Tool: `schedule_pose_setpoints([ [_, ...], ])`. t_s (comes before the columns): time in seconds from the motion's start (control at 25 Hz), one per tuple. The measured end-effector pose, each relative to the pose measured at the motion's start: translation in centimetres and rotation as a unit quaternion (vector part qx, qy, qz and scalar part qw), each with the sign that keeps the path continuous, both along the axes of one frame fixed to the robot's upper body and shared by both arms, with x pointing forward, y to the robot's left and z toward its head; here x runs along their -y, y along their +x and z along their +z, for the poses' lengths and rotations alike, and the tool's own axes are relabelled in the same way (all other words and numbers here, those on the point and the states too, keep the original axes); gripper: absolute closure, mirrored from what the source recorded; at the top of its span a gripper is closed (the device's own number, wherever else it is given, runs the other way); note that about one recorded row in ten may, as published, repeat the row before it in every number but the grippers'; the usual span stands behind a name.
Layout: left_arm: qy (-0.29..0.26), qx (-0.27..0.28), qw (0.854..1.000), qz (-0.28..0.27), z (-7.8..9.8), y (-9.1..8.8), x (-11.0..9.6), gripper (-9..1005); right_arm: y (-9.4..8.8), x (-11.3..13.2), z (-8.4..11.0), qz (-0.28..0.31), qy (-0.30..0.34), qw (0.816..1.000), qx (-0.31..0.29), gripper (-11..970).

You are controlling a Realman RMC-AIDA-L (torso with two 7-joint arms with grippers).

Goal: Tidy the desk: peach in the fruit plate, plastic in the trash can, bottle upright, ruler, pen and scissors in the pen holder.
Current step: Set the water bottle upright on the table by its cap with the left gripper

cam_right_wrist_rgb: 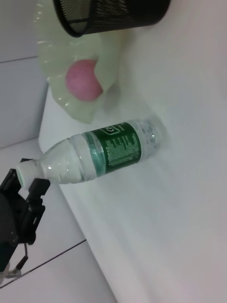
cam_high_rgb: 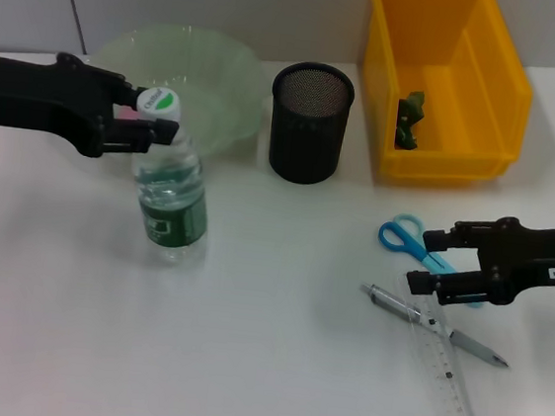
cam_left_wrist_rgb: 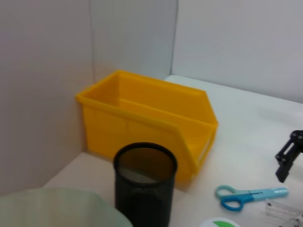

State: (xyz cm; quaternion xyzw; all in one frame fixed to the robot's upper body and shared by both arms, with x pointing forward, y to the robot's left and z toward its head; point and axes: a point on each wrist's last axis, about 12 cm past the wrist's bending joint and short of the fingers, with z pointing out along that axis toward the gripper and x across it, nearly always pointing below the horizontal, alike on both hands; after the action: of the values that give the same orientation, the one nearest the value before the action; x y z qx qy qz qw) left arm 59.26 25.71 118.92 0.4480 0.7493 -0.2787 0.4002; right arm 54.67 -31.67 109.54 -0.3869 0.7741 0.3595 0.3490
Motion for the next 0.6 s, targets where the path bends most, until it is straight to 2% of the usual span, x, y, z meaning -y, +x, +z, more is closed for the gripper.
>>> schedule_pose_setpoints([
  [0.44, -0.007, -0.003, 1.000, 0.019, -0.3, -0.3, -1.3, 547, -0.6, -0.2, -0.5, 0.002, 0.013, 1.000, 0.029, 183],
  [0.48, -0.008, -0.001, 0.999, 0.032, -0.3, -0.4, -2.1, 547, -0.6, -0.3, -0.6, 0.003, 0.014, 0.999, 0.029, 183],
  [0.6, -0.011, 0.000, 0.999, 0.041, -0.3, -0.4, -2.5, 546, -0.7, -0.3, -0.6, 0.003, 0.014, 0.999, 0.030, 183],
])
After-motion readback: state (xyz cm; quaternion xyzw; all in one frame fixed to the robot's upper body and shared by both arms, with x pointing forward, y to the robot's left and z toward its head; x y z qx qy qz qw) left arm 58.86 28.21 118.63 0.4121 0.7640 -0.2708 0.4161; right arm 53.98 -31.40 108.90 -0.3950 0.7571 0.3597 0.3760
